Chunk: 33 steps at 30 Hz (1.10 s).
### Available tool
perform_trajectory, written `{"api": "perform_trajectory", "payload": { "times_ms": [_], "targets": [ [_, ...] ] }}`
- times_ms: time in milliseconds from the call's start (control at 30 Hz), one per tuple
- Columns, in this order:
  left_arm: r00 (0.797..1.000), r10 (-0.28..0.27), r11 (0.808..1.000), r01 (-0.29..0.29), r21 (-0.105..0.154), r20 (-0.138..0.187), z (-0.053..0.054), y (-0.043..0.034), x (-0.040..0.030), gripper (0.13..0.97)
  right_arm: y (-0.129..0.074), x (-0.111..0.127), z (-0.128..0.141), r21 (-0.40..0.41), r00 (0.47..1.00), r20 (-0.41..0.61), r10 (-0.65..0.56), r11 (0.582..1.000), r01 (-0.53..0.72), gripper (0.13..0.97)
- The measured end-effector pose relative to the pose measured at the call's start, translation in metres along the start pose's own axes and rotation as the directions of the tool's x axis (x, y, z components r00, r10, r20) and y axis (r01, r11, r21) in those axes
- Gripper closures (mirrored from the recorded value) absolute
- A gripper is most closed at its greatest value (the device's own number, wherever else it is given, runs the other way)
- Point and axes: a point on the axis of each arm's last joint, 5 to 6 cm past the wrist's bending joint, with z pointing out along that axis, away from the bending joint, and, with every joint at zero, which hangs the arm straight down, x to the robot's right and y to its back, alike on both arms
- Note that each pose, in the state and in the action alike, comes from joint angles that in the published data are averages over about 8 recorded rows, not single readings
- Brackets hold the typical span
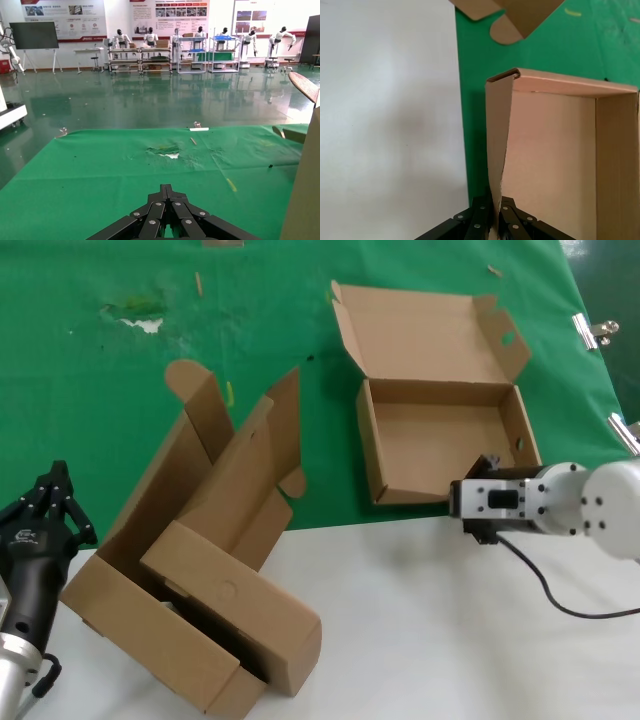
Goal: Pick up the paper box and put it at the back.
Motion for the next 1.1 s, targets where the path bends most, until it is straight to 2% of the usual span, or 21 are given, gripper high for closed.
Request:
{"api": "perform_trajectory", "payload": {
  "times_ms": [300, 633, 933, 1100],
  "targets": [
    [1.0, 0.0, 1.0, 0.0, 0.0, 0.0, 0.0, 0.0, 0.0, 0.957, -0.008, -0.008, 0.011, -0.058, 0.999, -0.024, -0.022, 0.998, 0.02, 0.957],
    [1.0, 0.0, 1.0, 0.0, 0.0, 0.0, 0.0, 0.0, 0.0, 0.957, -0.012, -0.005, 0.008, -0.067, 0.998, -0.012, -0.065, 0.996, 0.064, 0.92],
    [1.0, 0.0, 1.0, 0.0, 0.0, 0.0, 0.0, 0.0, 0.0, 0.957, -0.01, -0.004, -0.002, -0.033, 0.998, -0.017, -0.068, 0.997, 0.067, 0.817],
    [1.0, 0.0, 1.0, 0.0, 0.0, 0.0, 0.0, 0.0, 0.0, 0.957, -0.013, -0.003, -0.014, 0.011, 0.997, -0.048, -0.057, 0.998, 0.058, 0.711]
  ]
}}
